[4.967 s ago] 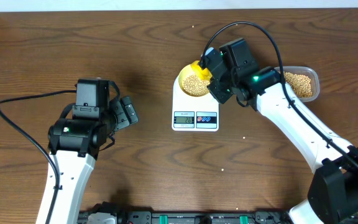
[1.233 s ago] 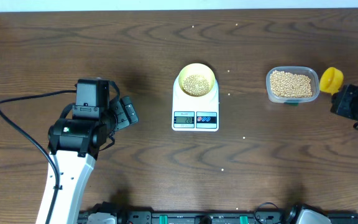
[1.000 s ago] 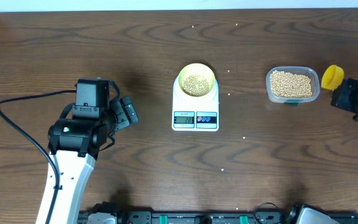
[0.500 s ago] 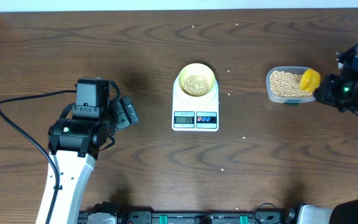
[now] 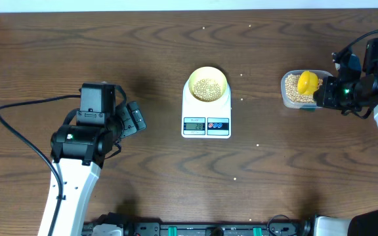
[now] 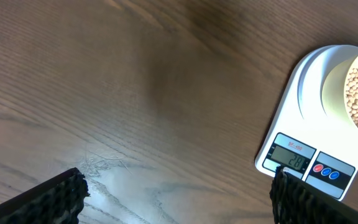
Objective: Scoop item into bowl and weigh 50g on scale
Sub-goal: 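Position the scoop above the right edge of the bean tub, right gripper, then lower the scoop down into the soybeans with the right gripper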
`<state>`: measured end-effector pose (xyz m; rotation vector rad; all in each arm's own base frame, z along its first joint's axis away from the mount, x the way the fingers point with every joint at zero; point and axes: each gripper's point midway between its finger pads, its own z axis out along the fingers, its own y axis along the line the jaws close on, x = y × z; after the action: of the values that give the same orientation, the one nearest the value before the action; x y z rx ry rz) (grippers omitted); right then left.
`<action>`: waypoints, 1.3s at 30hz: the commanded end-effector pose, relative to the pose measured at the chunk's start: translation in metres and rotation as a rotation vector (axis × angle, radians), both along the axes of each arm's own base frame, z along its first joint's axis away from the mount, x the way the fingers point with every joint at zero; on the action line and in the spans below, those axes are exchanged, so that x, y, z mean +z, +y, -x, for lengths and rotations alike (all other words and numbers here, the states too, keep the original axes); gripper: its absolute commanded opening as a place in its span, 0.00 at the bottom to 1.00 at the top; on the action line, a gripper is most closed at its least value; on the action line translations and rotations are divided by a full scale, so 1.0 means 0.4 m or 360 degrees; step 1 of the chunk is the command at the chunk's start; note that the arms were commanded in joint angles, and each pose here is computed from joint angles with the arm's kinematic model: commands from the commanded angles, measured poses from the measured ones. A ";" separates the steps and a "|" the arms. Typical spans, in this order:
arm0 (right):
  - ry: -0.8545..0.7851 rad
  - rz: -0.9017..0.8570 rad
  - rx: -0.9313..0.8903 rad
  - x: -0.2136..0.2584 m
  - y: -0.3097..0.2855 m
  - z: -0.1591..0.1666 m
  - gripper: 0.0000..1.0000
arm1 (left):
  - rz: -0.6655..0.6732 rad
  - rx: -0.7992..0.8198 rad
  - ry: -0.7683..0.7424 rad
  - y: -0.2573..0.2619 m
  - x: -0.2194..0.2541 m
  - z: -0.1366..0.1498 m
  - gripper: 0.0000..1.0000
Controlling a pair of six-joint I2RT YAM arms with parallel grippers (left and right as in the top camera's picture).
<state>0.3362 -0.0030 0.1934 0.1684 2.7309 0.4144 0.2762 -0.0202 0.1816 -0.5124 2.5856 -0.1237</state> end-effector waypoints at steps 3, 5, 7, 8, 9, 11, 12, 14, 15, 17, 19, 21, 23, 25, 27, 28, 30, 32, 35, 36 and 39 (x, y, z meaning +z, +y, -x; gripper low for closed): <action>0.0038 -0.0005 0.0000 -0.015 0.006 0.009 0.01 | -0.0022 0.0025 -0.0014 0.011 0.009 -0.004 0.96; 0.0048 -0.0006 0.0000 -0.019 0.007 0.012 0.01 | -0.0022 0.0025 -0.0014 0.011 0.009 -0.004 0.96; 0.0060 -0.0008 0.0000 -0.022 0.008 0.016 0.01 | -0.0022 0.0025 -0.0014 0.011 0.009 -0.004 0.96; 0.0065 -0.0008 0.0000 -0.022 0.008 0.018 0.01 | -0.0022 0.0025 -0.0014 0.011 0.009 -0.004 0.96; 0.0069 -0.0008 0.0001 -0.023 0.008 0.019 0.01 | -0.0022 0.0025 -0.0014 0.011 0.009 -0.004 0.96; 0.0072 -0.0009 0.0000 -0.023 0.008 0.020 0.01 | -0.0021 0.0024 -0.0014 0.011 0.009 -0.004 0.96; 0.0071 -0.0010 0.0000 -0.023 0.008 0.020 0.01 | -0.0022 0.0025 -0.0014 0.011 0.009 -0.004 0.96; 0.0079 -0.0015 -0.0012 -0.024 0.008 0.021 0.01 | -0.0021 0.0024 -0.0014 0.011 0.009 -0.004 0.96; 0.0090 -0.0022 -0.0022 -0.024 0.009 0.024 0.01 | -0.0022 0.0025 -0.0014 0.011 0.009 -0.004 0.96; 0.0112 -0.0025 -0.0022 -0.027 0.010 0.032 0.01 | -0.0022 0.0025 -0.0014 0.011 0.009 -0.004 0.96; 0.0125 -0.0025 -0.0021 -0.028 0.011 0.037 0.01 | -0.0021 0.0025 -0.0014 0.011 0.009 -0.004 0.96; 0.0122 -0.0025 -0.0022 -0.028 0.011 0.036 0.01 | -0.0022 0.0025 -0.0014 0.011 0.009 -0.004 0.96; 0.0118 -0.0025 -0.0022 -0.028 0.010 0.034 0.01 | -0.0022 0.0025 -0.0014 0.011 0.009 -0.004 0.96; 0.0114 -0.0025 -0.0021 -0.027 0.010 0.033 0.01 | -0.0022 0.0025 -0.0014 0.011 0.009 -0.004 0.96; 0.0106 -0.0023 -0.0021 -0.026 0.010 0.030 0.01 | -0.0022 0.0025 -0.0014 0.011 0.009 -0.004 0.96; 0.0103 -0.0023 -0.0021 -0.026 0.010 0.029 0.01 | -0.0022 0.0025 -0.0014 0.011 0.009 -0.004 0.96; 0.0107 -0.0023 -0.0021 -0.026 0.010 0.030 0.01 | -0.0022 0.0025 -0.0014 0.011 0.009 -0.004 0.96; 0.0108 -0.0023 -0.0021 -0.027 0.010 0.031 0.01 | -0.0022 0.0025 -0.0014 0.011 0.009 -0.004 0.96; 0.0105 -0.0022 -0.0021 -0.026 0.010 0.029 0.01 | -0.0022 0.0025 -0.0014 0.011 0.009 -0.004 0.96; 0.0101 -0.0022 -0.0021 -0.026 0.009 0.028 0.01 | -0.0022 0.0025 -0.0014 0.011 0.009 -0.004 0.96; 0.0079 -0.0018 -0.0020 -0.023 0.008 0.020 0.01 | -0.0022 0.0025 -0.0014 0.011 0.009 -0.004 0.96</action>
<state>0.3278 -0.0017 0.1867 0.1941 2.7708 0.4197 0.2763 -0.0202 0.1817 -0.5123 2.5853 -0.1238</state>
